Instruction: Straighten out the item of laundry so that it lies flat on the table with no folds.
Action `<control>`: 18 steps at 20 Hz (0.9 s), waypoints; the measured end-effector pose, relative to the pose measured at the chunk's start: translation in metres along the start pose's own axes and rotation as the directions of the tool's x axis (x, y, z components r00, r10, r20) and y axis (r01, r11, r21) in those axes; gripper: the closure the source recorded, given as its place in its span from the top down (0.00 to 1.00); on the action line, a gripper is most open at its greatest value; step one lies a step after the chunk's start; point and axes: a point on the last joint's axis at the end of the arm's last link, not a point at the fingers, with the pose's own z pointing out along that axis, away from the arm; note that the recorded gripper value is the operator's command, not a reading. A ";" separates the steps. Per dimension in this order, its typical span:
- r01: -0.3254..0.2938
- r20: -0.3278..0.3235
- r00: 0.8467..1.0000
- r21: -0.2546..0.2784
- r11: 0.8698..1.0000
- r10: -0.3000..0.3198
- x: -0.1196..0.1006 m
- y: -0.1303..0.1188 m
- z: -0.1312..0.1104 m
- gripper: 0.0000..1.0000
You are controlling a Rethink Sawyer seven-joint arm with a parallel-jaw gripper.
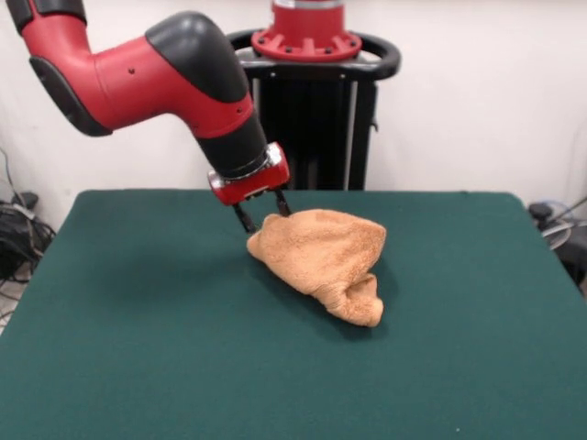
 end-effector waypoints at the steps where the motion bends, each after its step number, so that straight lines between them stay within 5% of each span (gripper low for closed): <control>1: 0.000 0.001 1.000 0.002 1.000 0.000 0.000 -0.001 0.000 1.00; 9: -0.030 0.008 1.000 -0.020 0.999 0.030 0.002 -0.006 0.001 1.00; 18: -0.125 0.012 0.992 -0.142 0.982 0.128 0.008 -0.006 0.009 1.00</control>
